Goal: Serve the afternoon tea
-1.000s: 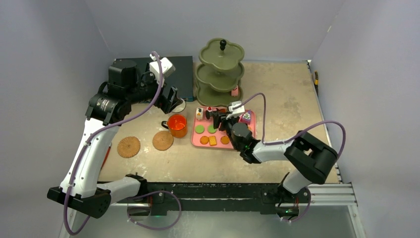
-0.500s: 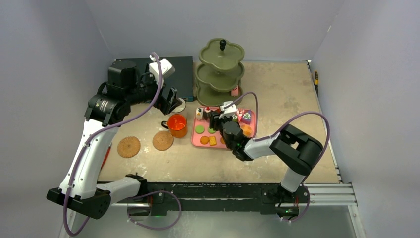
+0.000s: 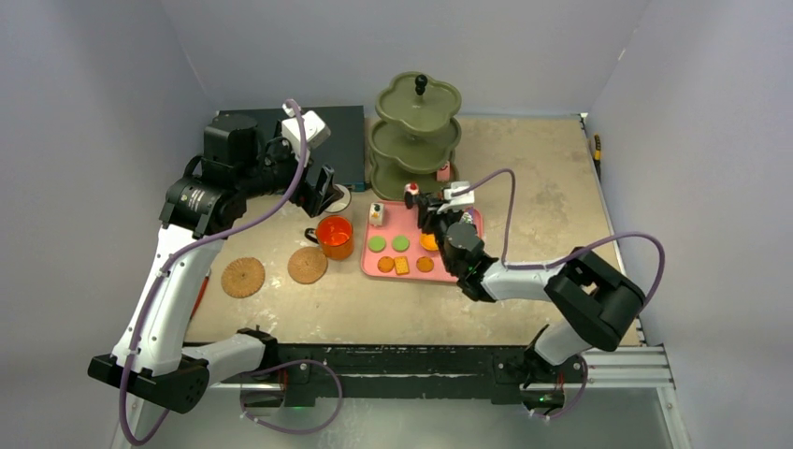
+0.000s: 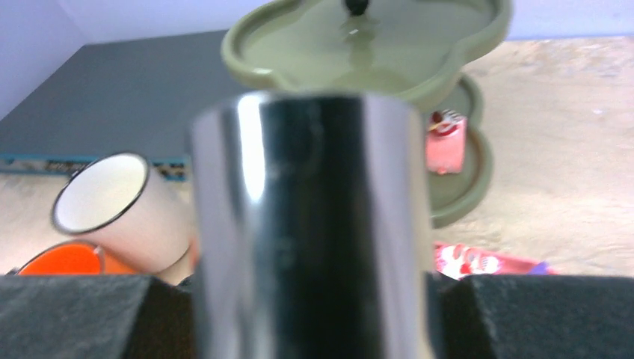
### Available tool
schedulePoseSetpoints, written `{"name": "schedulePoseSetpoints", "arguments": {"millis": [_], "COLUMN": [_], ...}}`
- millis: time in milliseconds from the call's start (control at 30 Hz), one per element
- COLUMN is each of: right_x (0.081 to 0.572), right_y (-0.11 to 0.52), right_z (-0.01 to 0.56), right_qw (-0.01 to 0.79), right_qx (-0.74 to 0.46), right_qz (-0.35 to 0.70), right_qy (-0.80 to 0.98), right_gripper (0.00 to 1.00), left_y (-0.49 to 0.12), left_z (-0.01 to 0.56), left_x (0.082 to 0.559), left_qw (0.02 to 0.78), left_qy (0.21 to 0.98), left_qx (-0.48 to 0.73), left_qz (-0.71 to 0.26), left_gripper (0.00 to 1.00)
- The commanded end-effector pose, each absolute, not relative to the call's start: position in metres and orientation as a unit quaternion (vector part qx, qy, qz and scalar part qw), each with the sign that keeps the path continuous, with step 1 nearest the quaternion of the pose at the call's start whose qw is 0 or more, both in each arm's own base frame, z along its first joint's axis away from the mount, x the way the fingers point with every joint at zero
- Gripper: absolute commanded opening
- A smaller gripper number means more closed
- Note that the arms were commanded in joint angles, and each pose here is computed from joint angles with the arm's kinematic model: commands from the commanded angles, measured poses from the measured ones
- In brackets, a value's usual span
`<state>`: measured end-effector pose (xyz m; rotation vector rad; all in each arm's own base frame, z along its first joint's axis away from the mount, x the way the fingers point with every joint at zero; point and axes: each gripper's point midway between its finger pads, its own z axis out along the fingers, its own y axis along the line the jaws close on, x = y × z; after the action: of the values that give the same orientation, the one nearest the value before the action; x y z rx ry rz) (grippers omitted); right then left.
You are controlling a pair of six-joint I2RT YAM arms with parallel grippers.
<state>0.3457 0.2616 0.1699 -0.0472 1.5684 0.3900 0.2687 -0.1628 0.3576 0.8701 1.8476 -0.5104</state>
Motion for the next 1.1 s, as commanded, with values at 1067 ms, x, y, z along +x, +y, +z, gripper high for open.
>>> {"name": "schedulePoseSetpoints", "arguments": {"millis": [1067], "right_x": [0.434], "right_y": [0.205], "right_z": [0.163], "right_qw": [0.737], "right_qx": [0.017], "right_qz": [0.122], "right_qy": [0.665], "right_gripper": [0.28], "left_y": [-0.167], "left_z": [0.360], "left_x": [0.272], "left_qw": [0.501], "left_qy": [0.752], "left_qx": [0.372], "left_qz": [-0.213], "left_gripper": [0.91]}}
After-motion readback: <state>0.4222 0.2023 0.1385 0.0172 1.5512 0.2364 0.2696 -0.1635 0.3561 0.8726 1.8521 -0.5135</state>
